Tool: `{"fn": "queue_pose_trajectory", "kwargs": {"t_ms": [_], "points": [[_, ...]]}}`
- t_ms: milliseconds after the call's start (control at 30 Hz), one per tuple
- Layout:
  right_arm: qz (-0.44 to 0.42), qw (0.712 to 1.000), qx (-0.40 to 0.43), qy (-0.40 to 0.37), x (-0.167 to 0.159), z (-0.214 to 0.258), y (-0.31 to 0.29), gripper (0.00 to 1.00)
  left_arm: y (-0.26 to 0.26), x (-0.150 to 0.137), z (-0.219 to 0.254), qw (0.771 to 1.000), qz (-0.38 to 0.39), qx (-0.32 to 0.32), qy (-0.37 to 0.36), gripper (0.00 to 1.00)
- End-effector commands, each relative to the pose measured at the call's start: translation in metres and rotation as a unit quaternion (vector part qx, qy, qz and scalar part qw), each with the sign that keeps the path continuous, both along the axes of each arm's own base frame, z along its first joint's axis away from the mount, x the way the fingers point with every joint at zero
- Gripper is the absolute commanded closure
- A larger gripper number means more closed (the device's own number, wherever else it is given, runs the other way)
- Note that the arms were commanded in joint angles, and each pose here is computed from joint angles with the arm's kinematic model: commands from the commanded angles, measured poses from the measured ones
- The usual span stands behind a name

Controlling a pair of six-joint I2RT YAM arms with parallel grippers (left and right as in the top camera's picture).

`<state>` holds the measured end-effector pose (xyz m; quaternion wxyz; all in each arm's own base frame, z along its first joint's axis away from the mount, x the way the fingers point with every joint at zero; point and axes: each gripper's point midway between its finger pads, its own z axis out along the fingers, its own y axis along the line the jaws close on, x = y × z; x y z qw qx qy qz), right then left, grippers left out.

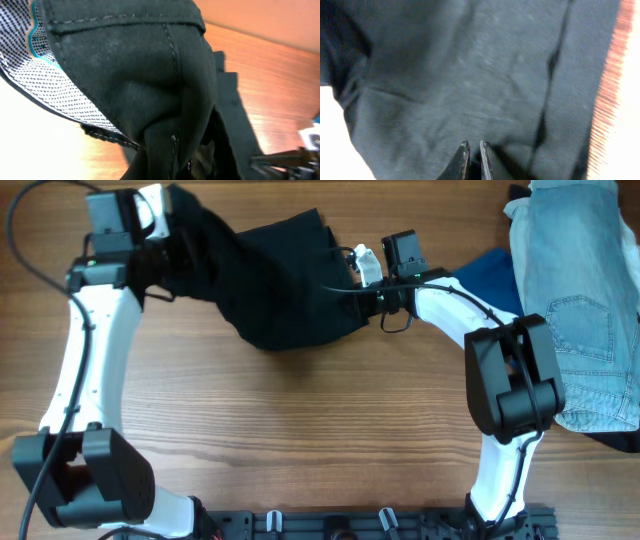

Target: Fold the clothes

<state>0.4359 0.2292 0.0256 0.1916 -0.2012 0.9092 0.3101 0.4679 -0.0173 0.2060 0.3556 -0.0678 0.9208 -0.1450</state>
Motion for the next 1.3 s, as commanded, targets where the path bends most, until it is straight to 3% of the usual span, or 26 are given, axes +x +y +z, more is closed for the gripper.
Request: {"fn": "queue_pose_trajectory", "kwargs": {"t_ms": [0, 100, 200, 300, 400, 500, 600, 733, 867, 967, 1100, 1133, 1167, 1200, 1267], "points": [[-0.031, 0.999, -0.016, 0.027, 0.002, -0.022, -0.008, 0.94, -0.056, 0.018, 0.017, 0.998, -0.026, -0.044, -0.035, 0.96], [-0.033, 0.999, -0.016, 0.022, 0.004, -0.022, -0.008, 0.96, -0.097, 0.027, -0.001, 0.997, -0.058, -0.05, -0.033, 0.96], [-0.05, 0.998, -0.011, 0.025, 0.01, -0.02, -0.015, 0.96, -0.13, 0.032, -0.066, 0.996, -0.075, -0.048, 0.029, 0.96], [-0.065, 0.997, 0.038, 0.023, 0.022, -0.007, -0.019, 0.96, -0.132, 0.032, -0.111, 0.994, -0.075, -0.043, 0.073, 0.96], [-0.07, 0.996, 0.047, 0.019, 0.027, -0.004, -0.025, 0.96, -0.136, 0.033, -0.12, 0.993, -0.077, -0.042, 0.077, 0.96], [-0.069, 0.996, 0.05, 0.019, 0.027, -0.003, -0.024, 0.95, -0.143, 0.034, -0.116, 0.993, -0.085, -0.043, 0.068, 0.96], [-0.031, 0.997, 0.069, -0.003, 0.025, 0.006, -0.016, 0.95, -0.127, 0.024, -0.082, 0.994, -0.076, -0.043, 0.062, 0.96], [-0.015, 0.998, 0.057, -0.008, 0.022, 0.007, -0.016, 0.93, -0.049, -0.02, -0.012, 0.991, -0.015, 0.014, 0.129, 0.96], [0.018, 0.997, 0.069, -0.02, 0.017, 0.031, -0.008, 0.91, -0.015, -0.054, 0.042, 0.986, -0.002, 0.035, 0.166, 0.96], [0.059, 0.997, 0.026, -0.038, 0.012, 0.043, 0.002, 0.79, -0.009, -0.066, 0.032, 0.978, 0.006, 0.053, 0.2, 0.96], [0.069, 0.997, -0.009, -0.04, 0.008, 0.022, 0.015, 0.78, 0.0, -0.076, 0.023, 0.97, 0.017, 0.074, 0.232, 0.96], [0.07, 0.997, -0.015, -0.038, 0.007, 0.016, 0.017, 0.81, 0.001, -0.077, 0.022, 0.969, 0.018, 0.077, 0.233, 0.96], [0.072, 0.997, -0.02, -0.035, 0.007, 0.008, 0.018, 0.92, 0.001, -0.076, 0.023, 0.97, 0.018, 0.077, 0.231, 0.96], [0.074, 0.997, -0.023, -0.031, 0.006, 0.0, 0.018, 0.96, 0.0, -0.074, 0.023, 0.97, 0.018, 0.077, 0.228, 0.96], [0.071, 0.997, -0.036, -0.021, 0.006, -0.017, 0.015, 0.96, 0.0, -0.069, 0.025, 0.973, 0.019, 0.076, 0.218, 0.96]]}}
